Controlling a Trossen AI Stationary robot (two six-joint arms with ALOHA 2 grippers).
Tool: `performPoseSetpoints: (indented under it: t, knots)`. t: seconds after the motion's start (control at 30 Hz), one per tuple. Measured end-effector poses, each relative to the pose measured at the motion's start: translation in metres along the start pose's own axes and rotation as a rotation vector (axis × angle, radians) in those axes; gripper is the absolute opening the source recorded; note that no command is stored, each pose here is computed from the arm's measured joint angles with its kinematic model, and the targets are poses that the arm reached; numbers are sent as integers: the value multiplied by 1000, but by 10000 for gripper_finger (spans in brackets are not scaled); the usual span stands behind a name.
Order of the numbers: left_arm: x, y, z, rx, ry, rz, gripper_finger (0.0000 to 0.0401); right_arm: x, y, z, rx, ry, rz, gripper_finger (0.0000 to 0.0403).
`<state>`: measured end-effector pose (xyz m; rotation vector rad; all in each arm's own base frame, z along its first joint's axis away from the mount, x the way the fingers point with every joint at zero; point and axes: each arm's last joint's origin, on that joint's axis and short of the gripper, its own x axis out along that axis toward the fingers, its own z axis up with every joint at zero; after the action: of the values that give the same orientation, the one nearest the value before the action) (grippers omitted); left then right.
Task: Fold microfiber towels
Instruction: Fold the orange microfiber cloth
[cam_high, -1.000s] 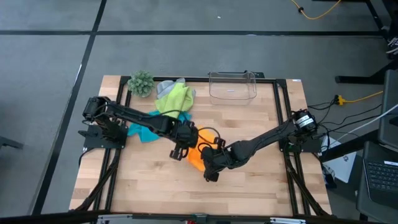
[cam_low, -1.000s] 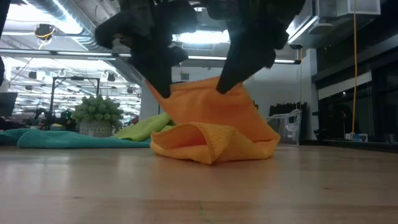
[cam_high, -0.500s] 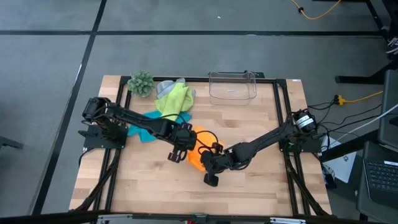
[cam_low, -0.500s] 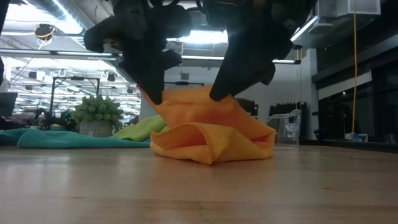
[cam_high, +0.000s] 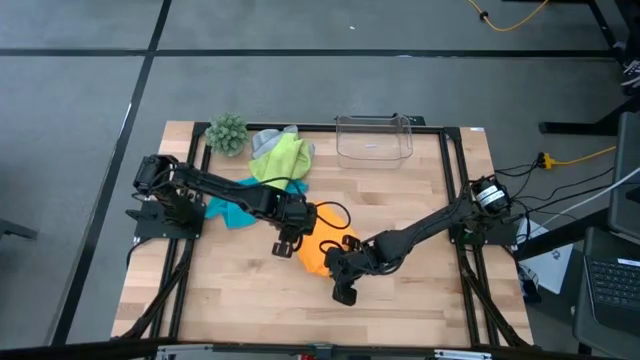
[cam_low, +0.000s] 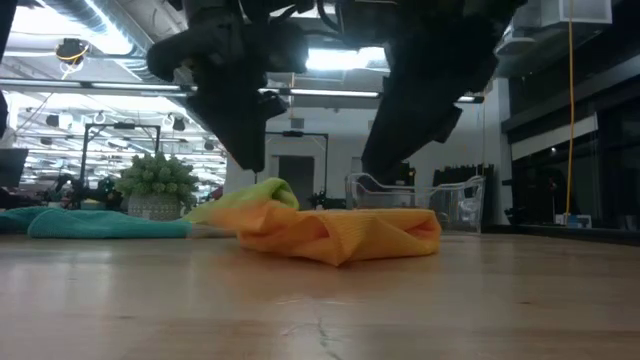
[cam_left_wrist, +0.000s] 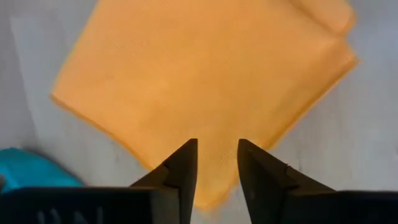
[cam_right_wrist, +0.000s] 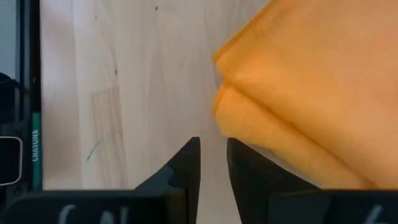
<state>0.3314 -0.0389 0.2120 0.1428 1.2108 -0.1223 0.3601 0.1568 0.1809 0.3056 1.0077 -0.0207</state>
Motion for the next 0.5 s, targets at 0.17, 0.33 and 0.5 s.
performPoseSetpoints:
  t: [0.17,0.33,0.5]
  knots:
    - [0,-1,-6,-38,60,-18,113,-1,8,-6,-18,9,9,83]
    - [-9,-2,-18,-101,194,-16,111,-2,16,-12,-58,-16,-14,83]
    - [-31,-4,-31,-187,330,-1,111,-4,17,-11,-179,-128,-151,83]
